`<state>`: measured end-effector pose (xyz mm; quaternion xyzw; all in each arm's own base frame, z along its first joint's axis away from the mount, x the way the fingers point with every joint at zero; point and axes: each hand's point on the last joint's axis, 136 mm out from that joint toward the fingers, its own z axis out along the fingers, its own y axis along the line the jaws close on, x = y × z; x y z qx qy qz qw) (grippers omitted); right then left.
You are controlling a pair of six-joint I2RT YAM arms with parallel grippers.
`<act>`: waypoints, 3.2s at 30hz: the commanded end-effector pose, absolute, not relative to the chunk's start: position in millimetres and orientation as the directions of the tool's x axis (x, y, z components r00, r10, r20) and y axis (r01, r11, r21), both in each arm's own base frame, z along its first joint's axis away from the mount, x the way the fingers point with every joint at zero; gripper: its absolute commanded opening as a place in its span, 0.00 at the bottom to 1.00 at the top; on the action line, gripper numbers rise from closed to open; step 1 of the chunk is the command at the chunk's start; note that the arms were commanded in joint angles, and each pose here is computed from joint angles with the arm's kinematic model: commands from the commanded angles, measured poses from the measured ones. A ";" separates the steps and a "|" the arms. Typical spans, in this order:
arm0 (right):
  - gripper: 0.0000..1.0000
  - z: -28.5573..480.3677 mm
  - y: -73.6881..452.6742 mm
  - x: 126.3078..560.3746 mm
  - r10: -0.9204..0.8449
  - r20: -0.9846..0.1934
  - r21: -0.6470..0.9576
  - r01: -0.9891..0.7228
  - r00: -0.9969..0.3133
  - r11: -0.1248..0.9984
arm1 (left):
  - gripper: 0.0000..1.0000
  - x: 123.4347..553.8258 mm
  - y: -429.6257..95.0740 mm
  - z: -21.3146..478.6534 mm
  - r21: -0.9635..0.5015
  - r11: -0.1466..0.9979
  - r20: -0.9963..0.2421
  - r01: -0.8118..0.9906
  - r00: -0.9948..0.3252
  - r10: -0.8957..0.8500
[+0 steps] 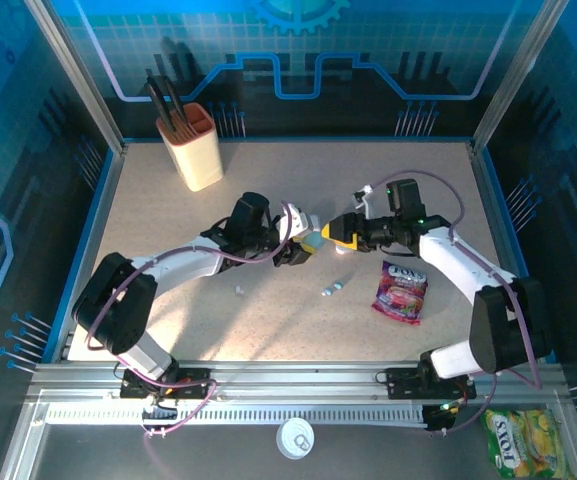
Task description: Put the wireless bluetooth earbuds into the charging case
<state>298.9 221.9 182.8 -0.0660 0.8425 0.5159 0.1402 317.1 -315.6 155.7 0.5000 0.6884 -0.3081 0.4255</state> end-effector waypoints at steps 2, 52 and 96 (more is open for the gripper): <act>0.63 182.9 236.4 294.1 -0.014 -0.268 0.869 -0.248 -0.963 0.429 | 0.45 305.7 -324.1 173.8 0.081 0.234 -0.917 0.969 -0.019 0.399; 0.17 233.7 223.9 304.7 0.158 -0.206 0.960 -0.168 -0.966 0.225 | 0.98 316.2 -300.2 239.4 0.098 0.514 -0.991 0.852 0.131 -0.027; 0.14 301.8 229.0 288.3 0.202 -0.106 0.984 -0.132 -0.974 -0.120 | 0.53 300.9 -332.0 299.5 0.063 0.268 -0.951 0.961 0.139 -0.276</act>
